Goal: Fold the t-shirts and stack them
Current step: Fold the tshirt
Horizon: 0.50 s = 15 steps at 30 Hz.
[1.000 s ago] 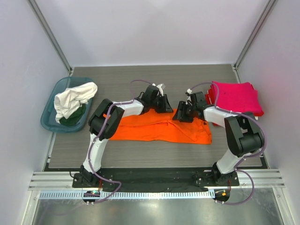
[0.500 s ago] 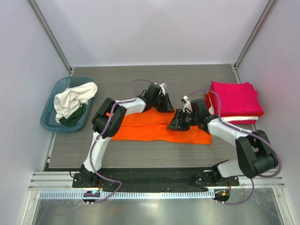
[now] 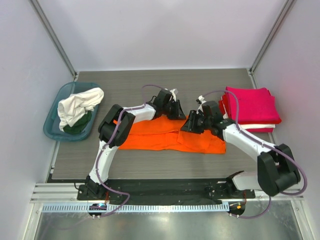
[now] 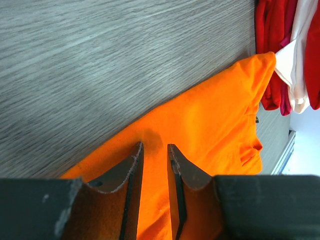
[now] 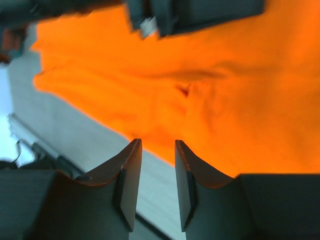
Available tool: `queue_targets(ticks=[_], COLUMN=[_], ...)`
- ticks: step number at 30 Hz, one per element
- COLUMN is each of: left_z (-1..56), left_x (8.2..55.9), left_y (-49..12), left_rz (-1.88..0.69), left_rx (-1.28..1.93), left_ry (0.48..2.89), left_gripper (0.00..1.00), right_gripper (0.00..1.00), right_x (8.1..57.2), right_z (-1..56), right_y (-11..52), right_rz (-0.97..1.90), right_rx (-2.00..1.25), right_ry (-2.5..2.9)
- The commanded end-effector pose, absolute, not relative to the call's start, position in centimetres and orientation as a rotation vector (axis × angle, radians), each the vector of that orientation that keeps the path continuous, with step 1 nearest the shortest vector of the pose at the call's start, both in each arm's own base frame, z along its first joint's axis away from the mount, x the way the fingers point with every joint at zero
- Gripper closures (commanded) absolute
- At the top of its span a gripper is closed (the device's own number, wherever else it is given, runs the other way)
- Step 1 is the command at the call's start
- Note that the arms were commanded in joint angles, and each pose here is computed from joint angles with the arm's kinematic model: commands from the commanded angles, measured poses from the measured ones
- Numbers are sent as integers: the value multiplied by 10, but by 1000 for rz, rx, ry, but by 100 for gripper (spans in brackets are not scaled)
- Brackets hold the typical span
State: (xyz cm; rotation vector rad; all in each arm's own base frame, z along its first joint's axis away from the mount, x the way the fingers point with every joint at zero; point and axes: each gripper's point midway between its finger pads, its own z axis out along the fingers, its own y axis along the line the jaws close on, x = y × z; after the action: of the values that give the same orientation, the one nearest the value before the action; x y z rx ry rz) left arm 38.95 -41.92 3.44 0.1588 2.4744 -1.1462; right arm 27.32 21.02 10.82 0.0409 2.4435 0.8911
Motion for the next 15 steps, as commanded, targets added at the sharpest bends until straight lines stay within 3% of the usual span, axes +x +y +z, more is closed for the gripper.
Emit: queue_targets(ticks=[1, 3, 5, 15], left_z=[44, 44, 42, 41], left_x=[393, 394, 395, 398], left_y=[-418, -419, -419, -422], left_rz=[-1132, -1133, -1131, -1139], left_rx=[178, 174, 170, 168], left_ry=[2445, 2447, 2450, 2455], left_gripper=[73, 73, 73, 73], right_gripper=[67, 75, 98, 99], right_x=[302, 309, 320, 341], right_z=[99, 96, 102, 75], right_y=[200, 202, 208, 225], right_rz=[726, 707, 707, 712], right_rx=[103, 105, 97, 135], right_ry=[2460, 2467, 2454, 2516])
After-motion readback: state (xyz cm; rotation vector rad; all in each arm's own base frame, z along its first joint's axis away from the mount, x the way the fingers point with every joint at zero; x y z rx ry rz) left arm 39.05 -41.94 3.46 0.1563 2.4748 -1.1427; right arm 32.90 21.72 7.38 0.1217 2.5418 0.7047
